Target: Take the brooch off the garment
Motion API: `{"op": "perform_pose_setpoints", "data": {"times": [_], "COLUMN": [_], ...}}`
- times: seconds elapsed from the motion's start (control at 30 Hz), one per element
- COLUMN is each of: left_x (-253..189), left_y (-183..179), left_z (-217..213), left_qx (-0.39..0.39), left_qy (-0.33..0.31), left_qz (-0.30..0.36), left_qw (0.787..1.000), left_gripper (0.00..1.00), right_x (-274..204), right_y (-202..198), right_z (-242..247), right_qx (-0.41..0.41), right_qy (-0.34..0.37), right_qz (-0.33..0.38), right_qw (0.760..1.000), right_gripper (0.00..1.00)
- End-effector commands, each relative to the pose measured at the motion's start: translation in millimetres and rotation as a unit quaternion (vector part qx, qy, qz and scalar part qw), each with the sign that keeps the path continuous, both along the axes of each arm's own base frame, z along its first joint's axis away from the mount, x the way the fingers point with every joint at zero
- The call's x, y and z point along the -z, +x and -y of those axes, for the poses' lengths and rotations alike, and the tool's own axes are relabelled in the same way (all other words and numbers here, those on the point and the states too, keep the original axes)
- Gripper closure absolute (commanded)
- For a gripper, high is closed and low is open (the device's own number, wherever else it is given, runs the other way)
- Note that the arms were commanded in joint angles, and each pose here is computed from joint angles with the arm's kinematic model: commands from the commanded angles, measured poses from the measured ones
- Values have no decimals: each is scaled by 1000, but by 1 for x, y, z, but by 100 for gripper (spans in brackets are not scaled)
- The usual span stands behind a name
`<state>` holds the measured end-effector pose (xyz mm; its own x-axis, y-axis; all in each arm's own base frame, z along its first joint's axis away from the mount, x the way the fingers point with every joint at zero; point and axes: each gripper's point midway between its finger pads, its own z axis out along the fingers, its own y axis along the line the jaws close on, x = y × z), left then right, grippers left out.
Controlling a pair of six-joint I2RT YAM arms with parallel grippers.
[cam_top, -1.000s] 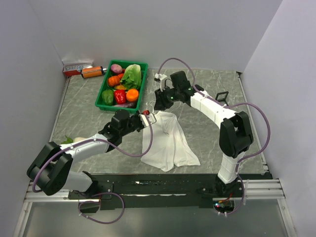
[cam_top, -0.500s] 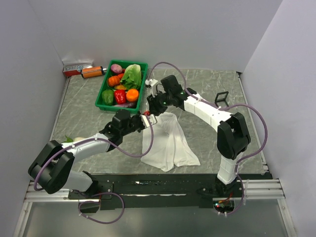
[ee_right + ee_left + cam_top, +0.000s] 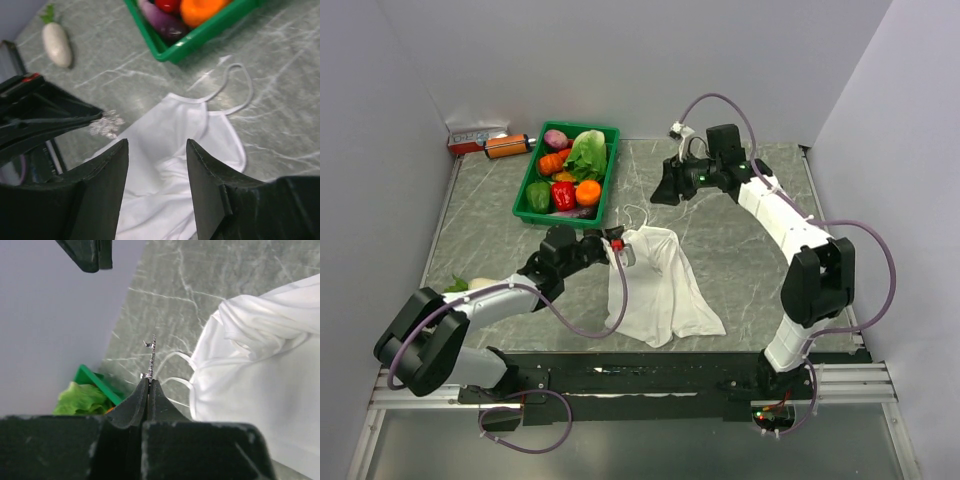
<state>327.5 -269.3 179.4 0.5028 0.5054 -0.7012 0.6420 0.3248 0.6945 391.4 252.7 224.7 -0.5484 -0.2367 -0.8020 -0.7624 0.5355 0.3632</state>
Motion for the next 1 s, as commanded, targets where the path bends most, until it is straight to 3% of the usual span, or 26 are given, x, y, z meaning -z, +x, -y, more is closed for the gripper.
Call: {"op": "perform_pose_setpoints", "data": {"times": [0.0, 0.1, 0.27, 0.47, 0.97], "left_x": [-44, -53, -72, -81, -71], "left_y": [1, 7, 15, 14, 13], "left_z": [0, -1, -7, -4, 6], "left_qx": [-1, -22, -72, -82, -65], "left_qy": [-20, -28, -49, -38, -37], "left_qz": [132, 151, 190, 229, 209], "left_qw": [991, 988, 978, 969, 975], "left_gripper": [99, 99, 99, 99, 99], "right_x": [-24, -6, 25, 18, -10], "right_y": [-47, -55, -43, -37, -9], "right_z": [-19, -16, -2, -13, -34], "right_qx": [-66, -52, 8, -2, 17], "right_qy": [60, 54, 2, 21, -2], "right_qz": [-33, -64, -82, -82, -12], "right_qw": [995, 995, 997, 996, 1000], "right_gripper": [41, 41, 48, 50, 51]}}
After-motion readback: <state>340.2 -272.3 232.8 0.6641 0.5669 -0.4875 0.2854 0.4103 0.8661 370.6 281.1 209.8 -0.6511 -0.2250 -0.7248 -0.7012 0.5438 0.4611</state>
